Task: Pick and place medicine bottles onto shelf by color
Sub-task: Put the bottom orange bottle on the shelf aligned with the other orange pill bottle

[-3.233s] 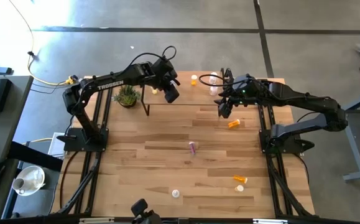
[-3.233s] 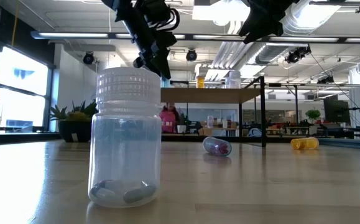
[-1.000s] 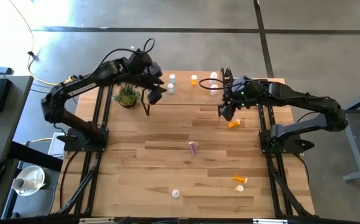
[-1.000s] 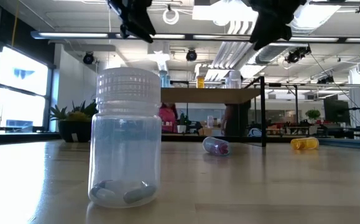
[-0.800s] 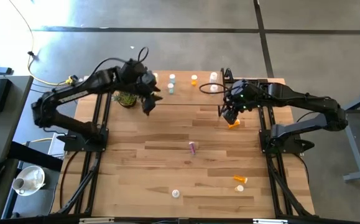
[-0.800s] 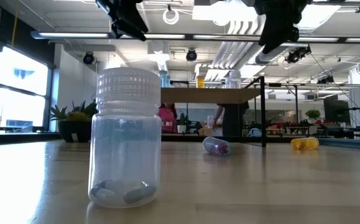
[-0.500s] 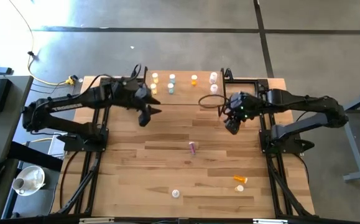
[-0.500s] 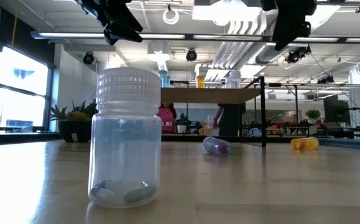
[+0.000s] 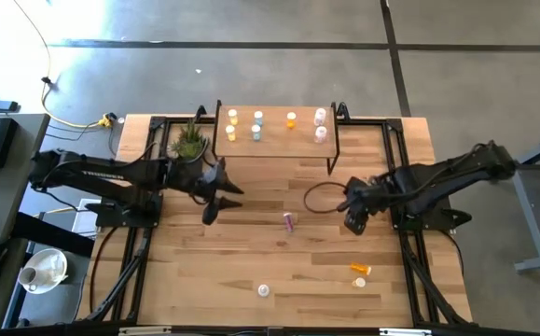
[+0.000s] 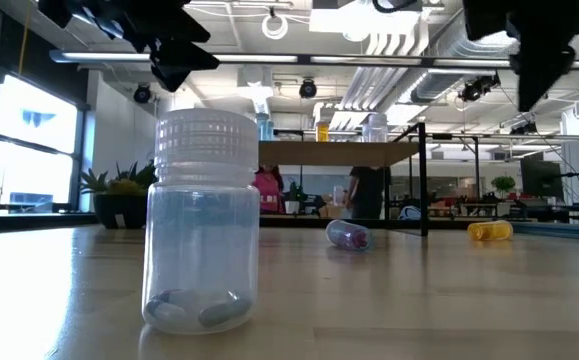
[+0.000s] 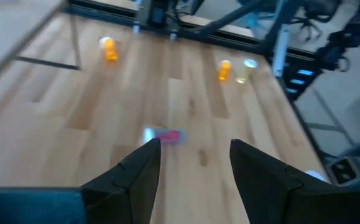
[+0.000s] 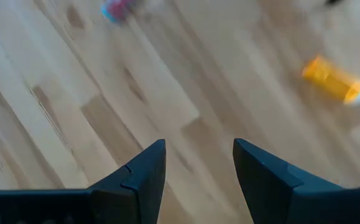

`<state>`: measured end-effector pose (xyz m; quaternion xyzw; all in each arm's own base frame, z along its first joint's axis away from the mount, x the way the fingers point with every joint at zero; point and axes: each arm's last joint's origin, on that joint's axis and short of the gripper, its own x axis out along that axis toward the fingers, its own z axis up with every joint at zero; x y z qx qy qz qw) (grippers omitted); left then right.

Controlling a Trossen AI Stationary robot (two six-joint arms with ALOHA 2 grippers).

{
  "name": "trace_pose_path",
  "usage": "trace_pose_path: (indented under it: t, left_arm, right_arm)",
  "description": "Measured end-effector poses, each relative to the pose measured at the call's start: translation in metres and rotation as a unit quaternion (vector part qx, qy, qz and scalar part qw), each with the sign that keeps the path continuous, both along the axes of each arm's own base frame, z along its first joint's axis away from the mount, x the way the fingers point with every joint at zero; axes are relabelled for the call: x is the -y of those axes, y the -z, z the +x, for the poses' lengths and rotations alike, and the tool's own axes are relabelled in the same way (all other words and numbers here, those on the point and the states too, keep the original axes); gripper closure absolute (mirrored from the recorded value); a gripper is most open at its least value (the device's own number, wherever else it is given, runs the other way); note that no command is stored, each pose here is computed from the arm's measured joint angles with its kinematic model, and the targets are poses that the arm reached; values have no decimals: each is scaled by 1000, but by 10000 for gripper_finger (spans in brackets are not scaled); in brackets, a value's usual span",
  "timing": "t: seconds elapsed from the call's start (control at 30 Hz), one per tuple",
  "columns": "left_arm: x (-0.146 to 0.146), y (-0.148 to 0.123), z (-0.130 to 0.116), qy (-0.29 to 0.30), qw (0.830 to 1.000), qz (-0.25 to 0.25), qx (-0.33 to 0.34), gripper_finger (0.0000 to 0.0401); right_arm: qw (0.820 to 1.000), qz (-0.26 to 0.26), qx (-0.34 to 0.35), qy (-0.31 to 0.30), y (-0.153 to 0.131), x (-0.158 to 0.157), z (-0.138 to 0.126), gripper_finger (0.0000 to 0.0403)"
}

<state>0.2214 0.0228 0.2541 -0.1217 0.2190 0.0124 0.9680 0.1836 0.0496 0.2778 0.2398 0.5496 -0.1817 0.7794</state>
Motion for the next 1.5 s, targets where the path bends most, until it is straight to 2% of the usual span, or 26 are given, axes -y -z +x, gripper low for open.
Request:
trace_pose_path:
  t: [0.13, 0.4, 0.57, 0.8, 1.23, 1.5]
  left_arm:
    - [14, 4, 1, 27, 1000, -6, 9, 217]
    - [32, 2, 3, 67, 997, -7, 22, 217]
    - [37, 3, 2, 78, 997, -6, 21, 217]
    - [36, 3, 3, 37, 999, 15, 20, 217]
    - [35, 3, 3, 23, 999, 21, 18, 217]
    - [35, 4, 2, 23, 999, 21, 15, 217]
  right_arm:
    - [999, 17, -27, 14, 14, -13, -8, 224]
    - [997, 4, -39, 60, 40, -25, -19, 224]
    - [997, 39, -58, 27, 62, -36, -26, 224]
    - [995, 95, -42, -5, 79, -55, -31, 224]
    - [995, 87, 45, -15, 79, -87, -37, 224]
    - [997, 68, 10, -35, 104, -106, -31, 224]
